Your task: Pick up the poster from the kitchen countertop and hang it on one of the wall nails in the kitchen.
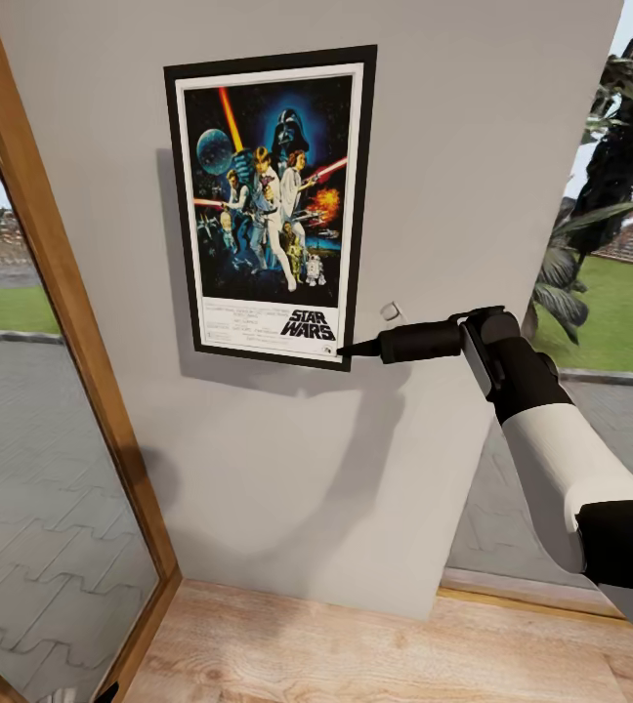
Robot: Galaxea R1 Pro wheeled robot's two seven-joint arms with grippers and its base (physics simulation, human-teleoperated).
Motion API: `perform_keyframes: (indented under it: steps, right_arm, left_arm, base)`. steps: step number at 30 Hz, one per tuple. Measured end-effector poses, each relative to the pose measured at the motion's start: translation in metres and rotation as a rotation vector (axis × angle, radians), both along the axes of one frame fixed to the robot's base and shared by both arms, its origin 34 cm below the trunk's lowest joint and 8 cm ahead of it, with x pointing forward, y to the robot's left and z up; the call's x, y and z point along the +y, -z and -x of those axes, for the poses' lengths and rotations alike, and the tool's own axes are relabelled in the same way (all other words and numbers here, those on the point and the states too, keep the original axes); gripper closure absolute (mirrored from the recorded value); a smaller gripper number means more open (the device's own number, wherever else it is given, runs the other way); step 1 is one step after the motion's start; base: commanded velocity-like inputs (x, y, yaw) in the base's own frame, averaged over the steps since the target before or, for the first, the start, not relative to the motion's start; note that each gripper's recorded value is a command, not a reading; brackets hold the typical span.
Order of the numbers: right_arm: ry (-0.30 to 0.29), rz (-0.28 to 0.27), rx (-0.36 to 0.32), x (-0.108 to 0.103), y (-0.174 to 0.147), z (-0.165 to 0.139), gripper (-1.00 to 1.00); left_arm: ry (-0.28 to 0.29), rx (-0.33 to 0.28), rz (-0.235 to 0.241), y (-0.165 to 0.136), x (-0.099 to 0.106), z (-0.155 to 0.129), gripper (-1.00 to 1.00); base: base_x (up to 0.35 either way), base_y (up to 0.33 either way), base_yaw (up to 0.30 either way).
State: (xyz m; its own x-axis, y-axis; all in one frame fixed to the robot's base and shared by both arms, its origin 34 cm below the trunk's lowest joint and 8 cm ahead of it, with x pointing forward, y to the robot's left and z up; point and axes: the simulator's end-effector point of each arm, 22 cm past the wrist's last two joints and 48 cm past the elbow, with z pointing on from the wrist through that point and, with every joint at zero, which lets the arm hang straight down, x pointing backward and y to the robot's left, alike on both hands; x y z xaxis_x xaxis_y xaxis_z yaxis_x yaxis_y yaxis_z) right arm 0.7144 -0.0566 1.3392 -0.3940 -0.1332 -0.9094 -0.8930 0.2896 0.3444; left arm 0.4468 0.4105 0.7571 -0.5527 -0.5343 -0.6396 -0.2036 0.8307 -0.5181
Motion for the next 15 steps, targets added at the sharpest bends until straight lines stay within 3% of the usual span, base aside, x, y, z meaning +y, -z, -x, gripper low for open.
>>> perform_keyframes:
  steps: [8,15]
  right_arm:
    - [0.000,-0.001,-0.001,-0.0002,-0.0005,0.0003,1.00]
    - [0.000,-0.002,-0.001,-0.0003,-0.0005,0.0000,1.00]
  left_arm:
    - [0.000,0.000,0.000,-0.0002,0.0000,0.0001,-1.00]
    - [0.000,0.000,0.000,0.0000,0.0000,0.0000,-1.00]
  base:
    - [0.153,0.000,0.000]
    - [0.052,0.000,0.000]
